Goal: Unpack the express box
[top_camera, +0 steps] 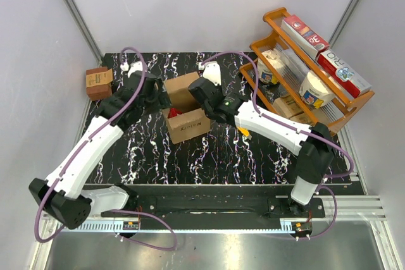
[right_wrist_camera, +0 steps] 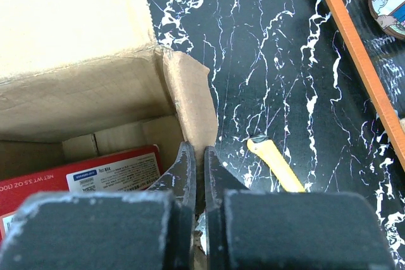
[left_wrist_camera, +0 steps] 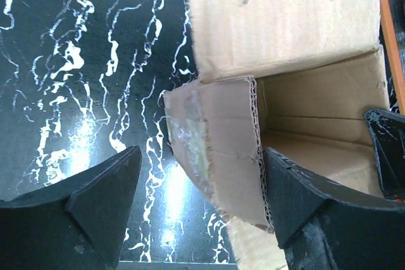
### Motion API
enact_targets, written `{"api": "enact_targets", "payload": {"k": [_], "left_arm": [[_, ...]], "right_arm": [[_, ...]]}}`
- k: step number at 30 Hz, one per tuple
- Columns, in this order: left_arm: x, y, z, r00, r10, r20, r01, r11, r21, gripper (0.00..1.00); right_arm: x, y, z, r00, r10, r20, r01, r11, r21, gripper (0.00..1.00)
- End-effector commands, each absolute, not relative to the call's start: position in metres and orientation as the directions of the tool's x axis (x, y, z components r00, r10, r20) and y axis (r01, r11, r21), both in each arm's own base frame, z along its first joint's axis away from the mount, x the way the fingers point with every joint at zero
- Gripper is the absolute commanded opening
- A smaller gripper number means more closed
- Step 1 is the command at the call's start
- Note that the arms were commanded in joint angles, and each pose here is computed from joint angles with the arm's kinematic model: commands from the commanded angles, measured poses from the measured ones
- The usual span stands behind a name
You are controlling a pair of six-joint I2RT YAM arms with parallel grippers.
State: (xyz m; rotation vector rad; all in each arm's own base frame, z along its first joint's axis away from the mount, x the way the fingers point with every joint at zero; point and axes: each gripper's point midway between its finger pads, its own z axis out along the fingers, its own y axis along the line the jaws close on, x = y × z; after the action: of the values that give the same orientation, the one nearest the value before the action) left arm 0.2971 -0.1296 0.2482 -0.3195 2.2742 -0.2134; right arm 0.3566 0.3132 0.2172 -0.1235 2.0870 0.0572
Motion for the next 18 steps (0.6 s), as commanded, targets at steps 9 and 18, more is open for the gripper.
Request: {"api": "enact_targets", "payload": {"k": [9, 18], "left_arm": [[0.278, -0.095, 0.245, -0.614, -0.301, -0.729, -0.218, 0.953, -0.210, 0.57], [0.267, -0.079, 0.234, -0.624, -0.299, -0.722, -0.253, 0.951, -0.175, 0.49]], "right_arm": [[0.367, 0.311, 0.236, -0.456, -0.031, -0.889, -0.064, 0.998, -0.002, 0.00], [0.367, 0.313, 0.235, -0.462, -0.039, -0.886, -0.073, 0.997, -0.006, 0.00]]}}
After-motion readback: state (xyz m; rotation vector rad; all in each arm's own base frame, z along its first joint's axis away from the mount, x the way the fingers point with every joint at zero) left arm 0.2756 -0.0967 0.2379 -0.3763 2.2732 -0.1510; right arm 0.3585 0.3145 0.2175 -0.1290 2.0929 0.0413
